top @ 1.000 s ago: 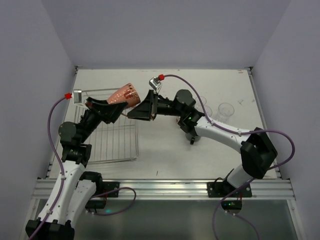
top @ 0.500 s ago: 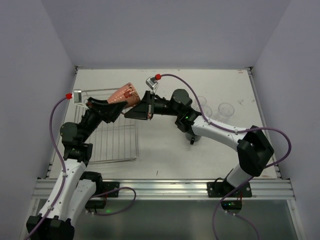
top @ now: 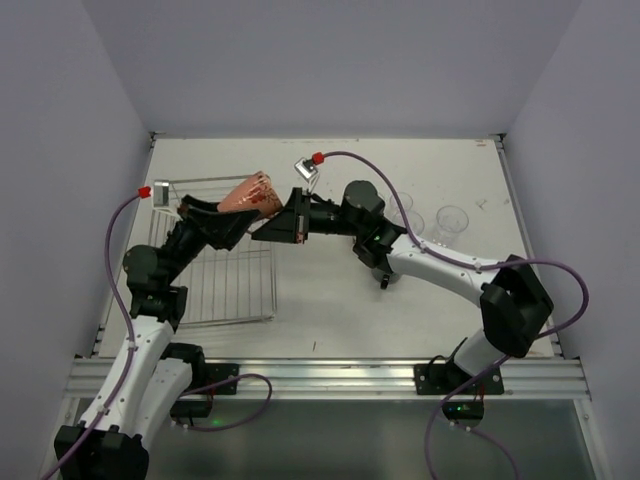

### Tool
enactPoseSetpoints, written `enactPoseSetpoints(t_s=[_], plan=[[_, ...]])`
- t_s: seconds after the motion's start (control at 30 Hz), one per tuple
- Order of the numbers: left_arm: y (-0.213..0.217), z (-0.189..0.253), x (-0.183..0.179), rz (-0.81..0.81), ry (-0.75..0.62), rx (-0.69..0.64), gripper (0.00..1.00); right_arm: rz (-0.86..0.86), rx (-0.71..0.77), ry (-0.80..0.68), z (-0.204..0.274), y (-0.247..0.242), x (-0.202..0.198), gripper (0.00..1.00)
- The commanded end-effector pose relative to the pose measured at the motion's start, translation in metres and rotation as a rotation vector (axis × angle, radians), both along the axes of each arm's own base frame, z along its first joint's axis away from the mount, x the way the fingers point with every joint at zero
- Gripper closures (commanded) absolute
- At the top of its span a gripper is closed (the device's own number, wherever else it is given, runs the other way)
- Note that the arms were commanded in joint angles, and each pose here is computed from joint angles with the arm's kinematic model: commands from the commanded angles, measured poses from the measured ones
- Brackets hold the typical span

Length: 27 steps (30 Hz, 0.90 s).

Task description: Unload the cups from the dish rack

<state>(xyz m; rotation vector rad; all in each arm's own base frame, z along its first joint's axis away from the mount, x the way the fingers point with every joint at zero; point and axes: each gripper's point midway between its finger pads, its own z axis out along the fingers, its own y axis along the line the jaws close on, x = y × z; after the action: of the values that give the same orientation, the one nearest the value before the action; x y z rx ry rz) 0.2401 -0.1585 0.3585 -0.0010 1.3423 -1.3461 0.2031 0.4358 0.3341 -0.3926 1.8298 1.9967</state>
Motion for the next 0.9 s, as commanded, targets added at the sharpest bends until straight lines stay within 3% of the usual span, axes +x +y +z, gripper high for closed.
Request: enactPoseSetpoints(t_s=[0.0,0.2,0.33,0.47,0.7,0.87], plan=[[-0.003,0.021,-0.018,-0.033,-0.114,0.009,0.0,-0.082,0.04,-0.107,0.021,-0.014,0.007,1.0],[0.003,0.029,-0.009,0.04,-0.109,0.072,0.0,-0.119,0.023,-0.107,0.015,-0.029,0.013,1.0],[0.023,0.015,0.012,0.207,0.023,0.125,0.0,-0.154,0.009,-0.098,0.011,-0.042,0.019,1.0],[0.019,0.008,0.012,0.169,0.036,0.101,0.0,-0.165,0.007,-0.1,0.009,-0.051,0.022,1.0],[0.036,-0.01,0.029,0.296,0.135,0.16,0.0,-0.221,-0.018,-0.1,0.004,-0.065,0.03,1.0],[0.036,-0.018,0.028,0.297,0.153,0.176,0.0,-0.304,-0.077,-0.069,-0.01,-0.086,0.052,1.0]])
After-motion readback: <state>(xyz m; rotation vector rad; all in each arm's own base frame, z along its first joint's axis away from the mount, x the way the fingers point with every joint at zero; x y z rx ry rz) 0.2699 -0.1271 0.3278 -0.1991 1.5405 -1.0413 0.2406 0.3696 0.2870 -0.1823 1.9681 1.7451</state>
